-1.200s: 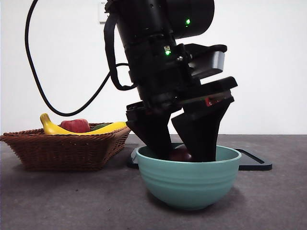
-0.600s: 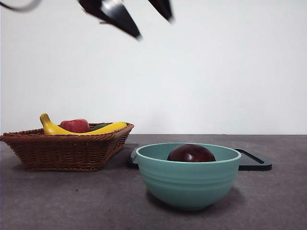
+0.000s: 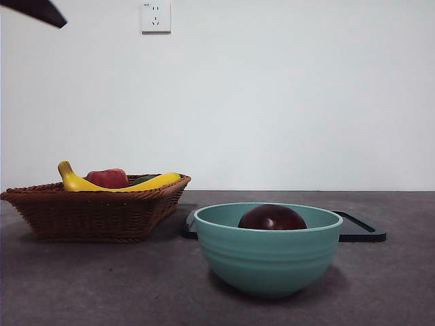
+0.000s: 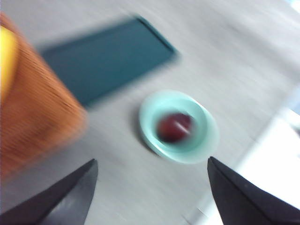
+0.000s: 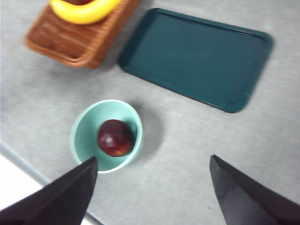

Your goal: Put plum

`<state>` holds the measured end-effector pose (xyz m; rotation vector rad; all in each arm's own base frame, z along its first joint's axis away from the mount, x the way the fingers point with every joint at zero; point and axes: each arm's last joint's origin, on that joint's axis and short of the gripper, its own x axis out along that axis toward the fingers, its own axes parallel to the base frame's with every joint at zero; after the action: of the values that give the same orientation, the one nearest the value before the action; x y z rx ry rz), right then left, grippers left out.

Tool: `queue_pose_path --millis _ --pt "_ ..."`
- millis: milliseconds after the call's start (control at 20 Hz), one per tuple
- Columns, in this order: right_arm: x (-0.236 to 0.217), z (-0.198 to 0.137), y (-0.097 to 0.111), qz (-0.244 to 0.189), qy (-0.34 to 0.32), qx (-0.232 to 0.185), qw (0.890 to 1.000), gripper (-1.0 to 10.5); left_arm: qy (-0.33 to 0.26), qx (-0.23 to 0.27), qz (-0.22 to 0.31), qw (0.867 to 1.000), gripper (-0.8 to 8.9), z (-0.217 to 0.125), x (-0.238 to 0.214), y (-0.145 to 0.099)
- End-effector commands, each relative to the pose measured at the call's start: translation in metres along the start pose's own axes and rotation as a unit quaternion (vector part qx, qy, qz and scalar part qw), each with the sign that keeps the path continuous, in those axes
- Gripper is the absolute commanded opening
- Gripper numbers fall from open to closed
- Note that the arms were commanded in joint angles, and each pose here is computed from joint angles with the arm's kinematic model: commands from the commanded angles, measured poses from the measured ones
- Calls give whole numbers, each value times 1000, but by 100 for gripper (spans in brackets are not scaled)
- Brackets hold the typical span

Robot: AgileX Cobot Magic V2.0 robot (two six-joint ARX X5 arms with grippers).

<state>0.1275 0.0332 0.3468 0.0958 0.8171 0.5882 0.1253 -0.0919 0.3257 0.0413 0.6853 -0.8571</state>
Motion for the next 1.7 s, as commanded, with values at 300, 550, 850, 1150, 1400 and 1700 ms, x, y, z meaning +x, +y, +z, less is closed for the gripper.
queue_pose_path --millis 300,550,850,1150,1400,1700 --pt "-3 1 2 11 7 1 1000 382 43 -14 -50 998 374 -15 -2 -4" --pt "-2 0 3 20 10 9 1000 382 41 -14 -50 998 374 -14 -2 -4" --pt "43 -18 1 74 35 40 996 382 41 -15 -50 998 374 -14 -2 -4" --pt "109 -36 0 72 64 48 994 380 41 -15 -50 998 374 -14 -2 -4" --pt "153 -39 3 28 95 22 995 368 42 -15 -50 998 374 -15 -2 -4" --pt "186 -42 8 7 109 4 994 280 42 -15 -50 998 374 -15 -2 -4"
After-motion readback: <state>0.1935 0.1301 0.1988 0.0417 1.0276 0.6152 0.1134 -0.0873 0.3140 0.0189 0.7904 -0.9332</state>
